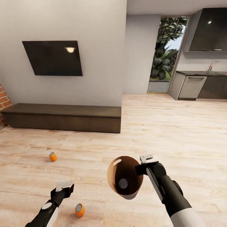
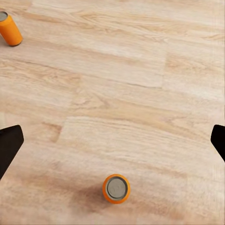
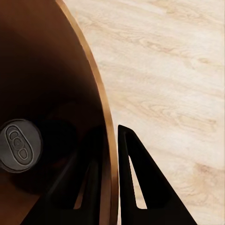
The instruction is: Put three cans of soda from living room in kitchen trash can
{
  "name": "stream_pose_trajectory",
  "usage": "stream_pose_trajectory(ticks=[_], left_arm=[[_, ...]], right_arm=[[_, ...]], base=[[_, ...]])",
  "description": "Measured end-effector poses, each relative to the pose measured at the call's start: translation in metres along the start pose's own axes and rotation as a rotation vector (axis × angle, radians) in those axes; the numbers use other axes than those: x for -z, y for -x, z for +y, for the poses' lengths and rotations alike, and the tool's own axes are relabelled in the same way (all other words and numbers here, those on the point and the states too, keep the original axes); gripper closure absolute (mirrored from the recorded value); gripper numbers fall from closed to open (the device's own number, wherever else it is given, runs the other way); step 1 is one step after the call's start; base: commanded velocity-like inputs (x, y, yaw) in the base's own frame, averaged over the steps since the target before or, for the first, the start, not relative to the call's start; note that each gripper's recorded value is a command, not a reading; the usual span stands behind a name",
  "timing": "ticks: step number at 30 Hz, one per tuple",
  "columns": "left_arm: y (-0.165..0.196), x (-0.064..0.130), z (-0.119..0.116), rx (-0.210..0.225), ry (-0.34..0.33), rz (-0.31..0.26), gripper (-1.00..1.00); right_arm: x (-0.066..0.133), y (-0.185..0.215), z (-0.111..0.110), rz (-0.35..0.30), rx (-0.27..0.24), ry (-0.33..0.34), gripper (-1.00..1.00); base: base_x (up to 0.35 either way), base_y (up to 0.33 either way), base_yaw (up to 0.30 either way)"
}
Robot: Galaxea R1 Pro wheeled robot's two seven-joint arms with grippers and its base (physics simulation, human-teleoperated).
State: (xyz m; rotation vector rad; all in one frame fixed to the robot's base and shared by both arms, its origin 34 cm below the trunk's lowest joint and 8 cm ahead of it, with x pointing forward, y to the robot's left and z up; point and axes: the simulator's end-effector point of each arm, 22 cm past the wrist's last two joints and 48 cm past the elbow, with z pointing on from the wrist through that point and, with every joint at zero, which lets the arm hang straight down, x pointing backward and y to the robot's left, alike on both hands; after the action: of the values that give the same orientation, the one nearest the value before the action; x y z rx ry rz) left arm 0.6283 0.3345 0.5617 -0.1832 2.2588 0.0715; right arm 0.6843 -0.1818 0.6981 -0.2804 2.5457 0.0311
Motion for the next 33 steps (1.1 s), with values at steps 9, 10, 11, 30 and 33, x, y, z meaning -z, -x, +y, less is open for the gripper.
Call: stream_pose_trajectory(ticks=[9,10,11,30,33], left_arm=[[-0.021,-0.011,0.001,-0.002,0.001,0.015,-1.00],[-0.024,-0.013,0.001,-0.002,0.001,0.017,-1.00],[-0.026,-0.014,0.001,-0.002,0.002,0.018,-1.00],[-0.069,-0.036,-0.001,-0.018,-0.005,0.049,-1.00],[-0.072,-0.036,-0.001,-0.020,-0.006,0.053,-1.00]], right_arm=[[-0.019,-0.015,0.002,0.014,-0.001,0.003,1.00],[-0.021,-0.017,0.002,0.016,-0.001,0.003,1.00],[-0.023,-0.019,0.002,0.017,-0.001,0.003,1.00],[-0.059,-0.049,0.005,0.041,-0.003,0.007,1.00],[-0.060,-0.050,0.005,0.043,-0.004,0.009,1.00]], base=[[0.000,0.000,0.000],[0.000,0.000,0.000],[0.000,0.000,0.000],[0.000,0.000,0.000],[0.000,0.000,0.000]])
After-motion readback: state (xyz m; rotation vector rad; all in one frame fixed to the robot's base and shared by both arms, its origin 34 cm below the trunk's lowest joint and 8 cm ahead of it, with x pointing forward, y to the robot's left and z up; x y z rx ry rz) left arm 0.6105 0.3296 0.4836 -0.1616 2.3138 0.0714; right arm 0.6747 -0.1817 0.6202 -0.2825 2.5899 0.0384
